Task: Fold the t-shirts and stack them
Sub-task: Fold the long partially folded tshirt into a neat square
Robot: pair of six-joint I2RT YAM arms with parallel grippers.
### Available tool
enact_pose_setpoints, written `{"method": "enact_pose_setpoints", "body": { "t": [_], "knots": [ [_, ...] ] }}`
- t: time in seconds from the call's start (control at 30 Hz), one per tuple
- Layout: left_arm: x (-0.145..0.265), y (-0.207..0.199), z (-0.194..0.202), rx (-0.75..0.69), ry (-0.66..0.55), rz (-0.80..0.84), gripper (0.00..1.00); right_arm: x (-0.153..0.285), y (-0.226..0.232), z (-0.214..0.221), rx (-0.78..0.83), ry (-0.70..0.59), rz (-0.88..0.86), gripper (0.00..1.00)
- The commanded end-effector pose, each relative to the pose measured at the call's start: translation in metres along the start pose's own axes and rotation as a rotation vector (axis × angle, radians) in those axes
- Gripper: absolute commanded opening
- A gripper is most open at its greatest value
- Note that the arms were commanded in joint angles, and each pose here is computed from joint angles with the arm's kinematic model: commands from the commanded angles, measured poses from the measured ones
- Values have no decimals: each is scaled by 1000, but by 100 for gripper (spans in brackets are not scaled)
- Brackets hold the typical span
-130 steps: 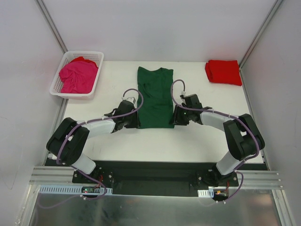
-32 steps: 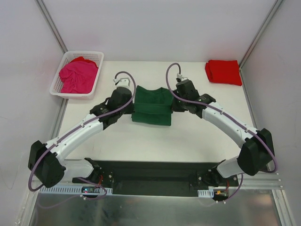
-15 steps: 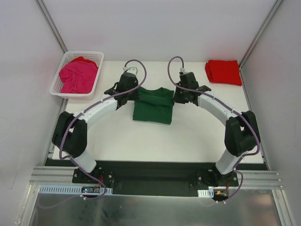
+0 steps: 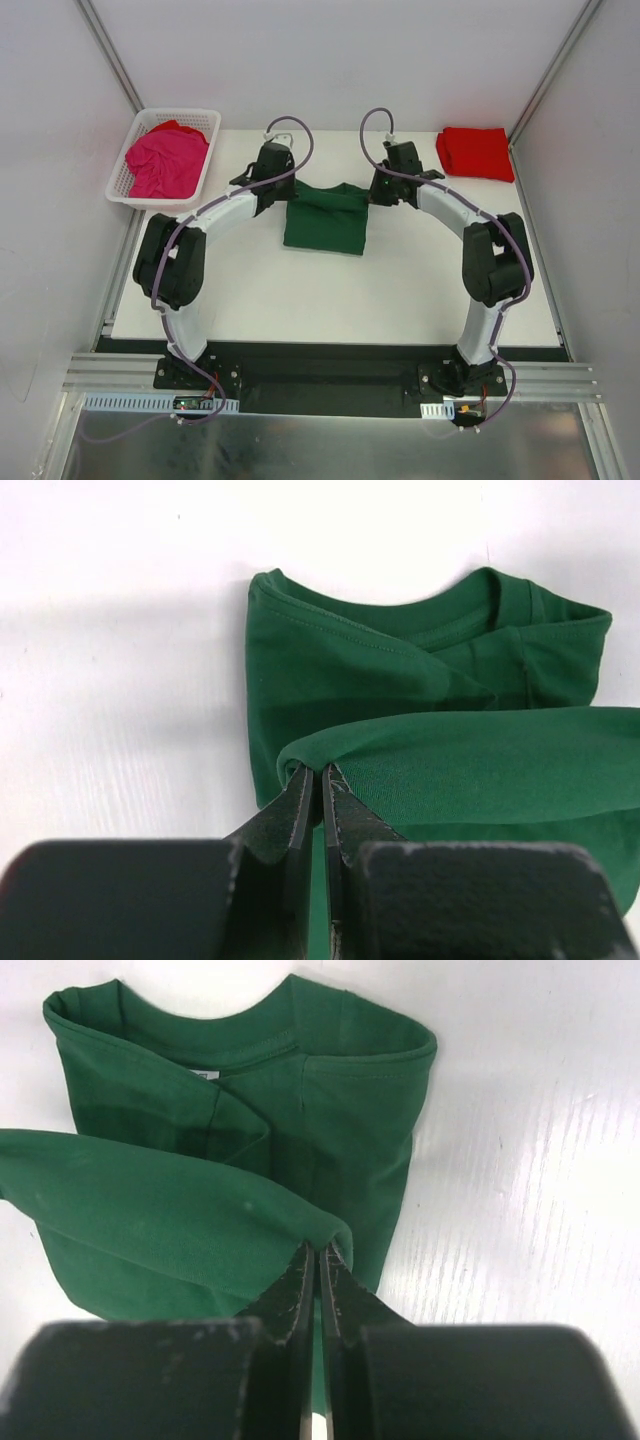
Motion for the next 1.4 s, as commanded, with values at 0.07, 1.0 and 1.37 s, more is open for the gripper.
{"method": "enact_pose_setpoints", "body": {
  "t": [0.07, 1.0, 1.37],
  "knots": [
    [-22, 1, -26, -36, -64, -9, 8, -7, -13, -29, 4, -75, -5, 18],
    [72, -10, 17, 43, -32, 229, 38, 64, 13, 22, 49, -51, -248, 33],
    [40, -38, 39, -31, 15, 312, 0, 20, 43, 12, 89, 7, -310, 1]
  ]
}}
Point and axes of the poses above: each gripper's point midway between its finger pads, its own x axis back along the fingers, its own y axis along the line the jaws close on, z = x × y, the point moved 7 cm from there along x, back along the fingers, and after that the axes turned 11 degrees about x, right-handed, at the moved point
